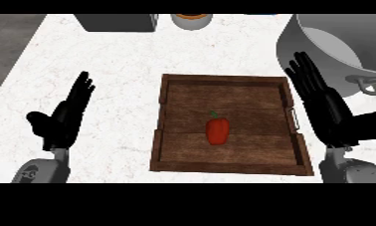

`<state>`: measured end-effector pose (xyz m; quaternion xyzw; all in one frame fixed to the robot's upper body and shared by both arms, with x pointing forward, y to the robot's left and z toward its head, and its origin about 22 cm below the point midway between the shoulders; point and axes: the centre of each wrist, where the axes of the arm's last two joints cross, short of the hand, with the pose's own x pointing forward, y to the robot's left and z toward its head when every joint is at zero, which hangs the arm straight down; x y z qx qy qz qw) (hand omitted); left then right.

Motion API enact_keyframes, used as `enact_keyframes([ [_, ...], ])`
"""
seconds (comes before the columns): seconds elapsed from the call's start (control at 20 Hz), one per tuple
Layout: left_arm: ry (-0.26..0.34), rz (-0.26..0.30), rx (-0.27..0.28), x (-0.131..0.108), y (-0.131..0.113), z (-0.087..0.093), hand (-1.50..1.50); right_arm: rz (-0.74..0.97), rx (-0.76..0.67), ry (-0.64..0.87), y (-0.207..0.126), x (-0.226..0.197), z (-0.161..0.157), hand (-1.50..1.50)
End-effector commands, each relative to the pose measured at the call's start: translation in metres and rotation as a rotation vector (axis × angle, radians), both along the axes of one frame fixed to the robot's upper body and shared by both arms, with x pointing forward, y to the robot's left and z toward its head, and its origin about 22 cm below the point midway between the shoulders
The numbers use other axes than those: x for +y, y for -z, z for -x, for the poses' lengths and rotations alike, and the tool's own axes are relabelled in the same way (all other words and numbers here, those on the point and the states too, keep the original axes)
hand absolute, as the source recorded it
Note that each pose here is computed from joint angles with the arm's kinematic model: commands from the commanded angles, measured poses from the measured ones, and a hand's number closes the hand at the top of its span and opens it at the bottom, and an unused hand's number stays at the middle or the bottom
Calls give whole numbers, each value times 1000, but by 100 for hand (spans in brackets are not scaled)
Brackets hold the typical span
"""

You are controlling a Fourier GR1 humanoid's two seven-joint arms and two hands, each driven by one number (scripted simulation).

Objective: Pick the bell pepper from the tray and place it in the pot

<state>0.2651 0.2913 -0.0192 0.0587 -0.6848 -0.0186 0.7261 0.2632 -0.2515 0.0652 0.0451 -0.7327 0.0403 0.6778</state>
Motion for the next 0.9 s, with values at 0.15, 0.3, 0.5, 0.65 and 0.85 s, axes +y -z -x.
enact_keyframes([
  [0.15, -55, -7, -135, -6, -70, -21, 0, 147, -163, -59, -9, -3, -48, 150],
  [0.3, -49, -6, -115, -5, -54, -22, 0, 737, -312, -141, -57, -33, -47, 150],
  [0.5, -60, 33, -133, -33, -93, -35, 0, 491, -324, 13, 43, -20, -65, -150],
  [0.65, -101, 32, -107, -28, -94, -27, 0, 399, -443, -50, 53, -8, -57, -150],
  [0.85, -111, 14, -119, -12, -86, -24, 0, 487, -455, -159, 21, -23, -55, -150],
])
